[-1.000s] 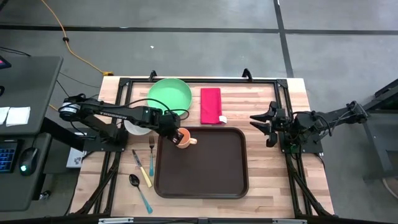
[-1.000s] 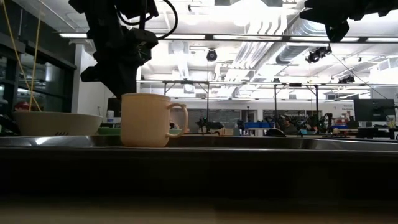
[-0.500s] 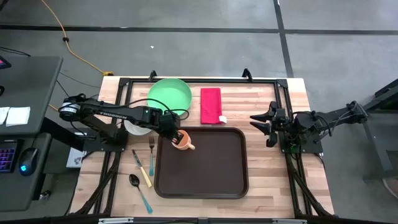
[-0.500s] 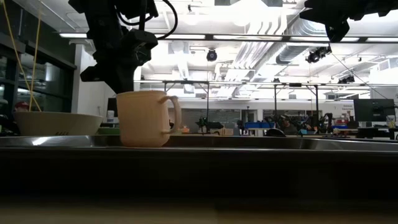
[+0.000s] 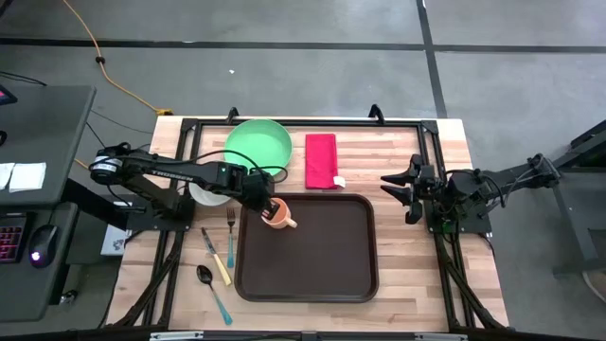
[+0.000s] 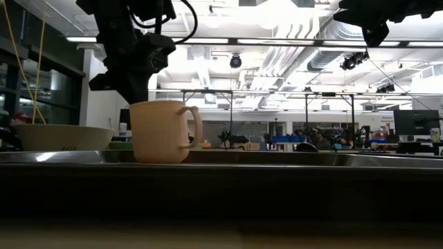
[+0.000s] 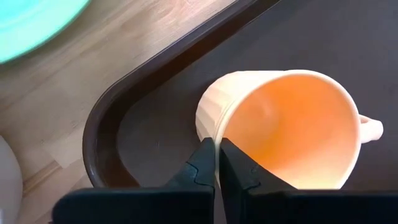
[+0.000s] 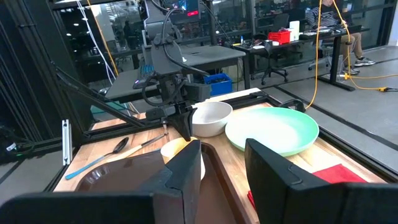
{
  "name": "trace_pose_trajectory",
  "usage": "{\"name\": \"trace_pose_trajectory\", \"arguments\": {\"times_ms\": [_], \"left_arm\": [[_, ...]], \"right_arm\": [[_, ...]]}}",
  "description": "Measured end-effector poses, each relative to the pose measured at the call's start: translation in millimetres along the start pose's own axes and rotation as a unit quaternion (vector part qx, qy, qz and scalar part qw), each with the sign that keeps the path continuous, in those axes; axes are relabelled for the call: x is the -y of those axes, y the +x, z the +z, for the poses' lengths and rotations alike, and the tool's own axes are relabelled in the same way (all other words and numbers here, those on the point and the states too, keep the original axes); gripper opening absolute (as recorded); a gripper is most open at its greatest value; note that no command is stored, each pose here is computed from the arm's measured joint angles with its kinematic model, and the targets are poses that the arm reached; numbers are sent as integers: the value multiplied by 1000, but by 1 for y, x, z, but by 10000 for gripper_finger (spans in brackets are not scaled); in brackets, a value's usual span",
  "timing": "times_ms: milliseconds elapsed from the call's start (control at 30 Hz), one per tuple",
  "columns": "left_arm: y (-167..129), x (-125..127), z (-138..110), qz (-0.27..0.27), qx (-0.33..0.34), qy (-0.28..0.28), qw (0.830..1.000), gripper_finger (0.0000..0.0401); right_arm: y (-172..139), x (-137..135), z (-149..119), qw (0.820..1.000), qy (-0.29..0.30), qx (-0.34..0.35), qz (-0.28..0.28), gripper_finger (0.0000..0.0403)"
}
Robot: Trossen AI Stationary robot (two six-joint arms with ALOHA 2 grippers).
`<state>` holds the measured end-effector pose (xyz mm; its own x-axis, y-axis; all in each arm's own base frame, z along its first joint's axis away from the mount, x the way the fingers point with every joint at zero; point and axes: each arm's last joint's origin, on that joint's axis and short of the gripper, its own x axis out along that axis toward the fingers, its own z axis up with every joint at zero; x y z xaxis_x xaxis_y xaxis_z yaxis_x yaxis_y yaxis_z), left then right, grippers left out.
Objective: Set up tray
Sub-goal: Put the orange mug on the black serving tray
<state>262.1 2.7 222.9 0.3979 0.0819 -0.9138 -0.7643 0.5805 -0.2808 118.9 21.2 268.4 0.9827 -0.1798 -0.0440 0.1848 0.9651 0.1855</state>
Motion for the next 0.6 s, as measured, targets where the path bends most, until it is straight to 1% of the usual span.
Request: {"name": "trace_pose_trajectory", "arguments": {"times_ms": [67,167,233,400,500,600], "left_arm": [[-1,-1,0,2,-3,-1,1000,36],[-5,-6,2,16,-25,-8,1000,37],[-11,-8,5,32,-33,-7,999,37],[-27,-7,14,50,-34,6,998,37],[-29,-7,16,54,-31,7,998,37],[-29,-8,14,57,-44,8,997,37]], "right_arm": [[0,0,0,1000,0,0,0,103],[0,0,0,1000,0,0,0,103],[0,0,0,1000,0,0,0,103],[0,0,0,1000,0,0,0,103],[0,0,0,1000,0,0,0,103],[0,0,0,1000,0,0,0,103]]}}
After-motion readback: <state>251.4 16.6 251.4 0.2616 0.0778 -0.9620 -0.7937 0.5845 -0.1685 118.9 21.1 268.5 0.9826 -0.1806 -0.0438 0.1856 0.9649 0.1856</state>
